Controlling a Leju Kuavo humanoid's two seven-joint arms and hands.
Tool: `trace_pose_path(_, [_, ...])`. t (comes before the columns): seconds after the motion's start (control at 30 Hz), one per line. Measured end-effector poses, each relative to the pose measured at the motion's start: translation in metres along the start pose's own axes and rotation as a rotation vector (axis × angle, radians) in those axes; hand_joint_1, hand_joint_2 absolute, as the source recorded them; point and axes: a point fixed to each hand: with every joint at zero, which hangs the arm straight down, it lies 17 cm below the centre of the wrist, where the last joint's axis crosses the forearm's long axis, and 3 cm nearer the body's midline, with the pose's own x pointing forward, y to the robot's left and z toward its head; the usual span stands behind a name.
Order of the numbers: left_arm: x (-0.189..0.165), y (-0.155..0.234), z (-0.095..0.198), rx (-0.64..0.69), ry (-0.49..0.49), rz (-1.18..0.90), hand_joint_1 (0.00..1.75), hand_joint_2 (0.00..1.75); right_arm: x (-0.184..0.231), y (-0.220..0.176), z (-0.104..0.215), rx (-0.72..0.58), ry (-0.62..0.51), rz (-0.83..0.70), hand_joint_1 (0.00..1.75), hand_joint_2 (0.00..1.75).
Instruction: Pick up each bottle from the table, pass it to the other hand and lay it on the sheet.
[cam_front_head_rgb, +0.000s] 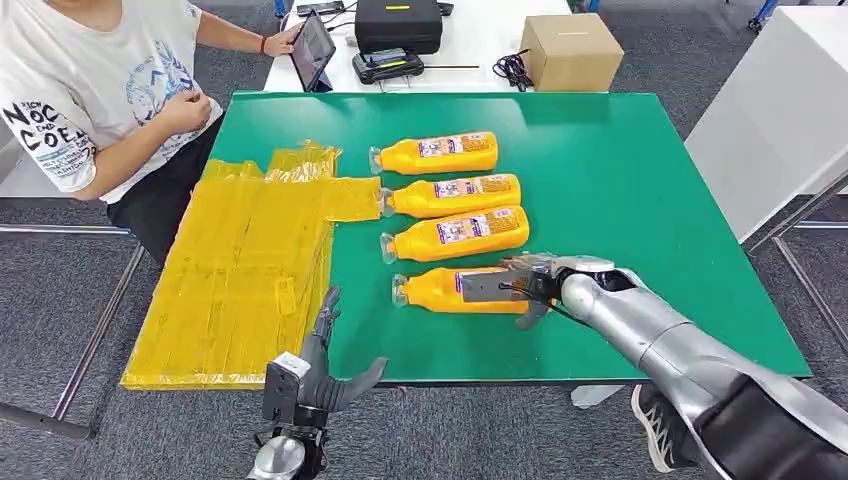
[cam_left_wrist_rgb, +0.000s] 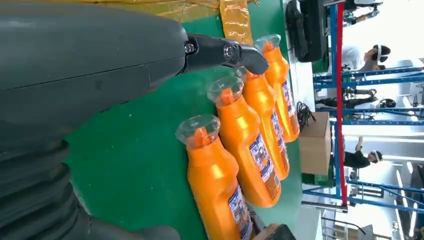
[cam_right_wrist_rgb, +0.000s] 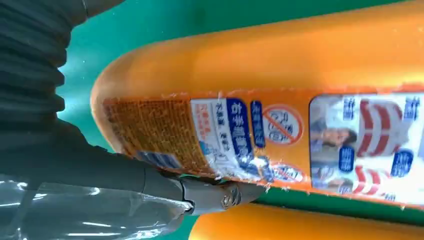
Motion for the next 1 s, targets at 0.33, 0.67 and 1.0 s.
trace_pose_path(0.33, [-0.001,-0.004,0.001,-0.009,0.004,0.004,0.00,1.75,0.011,0.015,-0.016,0.009,0.009,0.041,0.00,1.75])
trace_pose_path(0.67, [-0.002,-0.005,0.002,-0.009,0.007,0.003,0.00,1.75,0.018,0.017,-0.028,-0.010,0.028,0.087,1.40,1.75])
trace_pose_path(1.0, [-0.002,-0.004,0.002,-0.006,0.010,0.002,0.00,1.75,0.026,0.008,-0.034,-0.064,0.032,0.097,1.75,1.75])
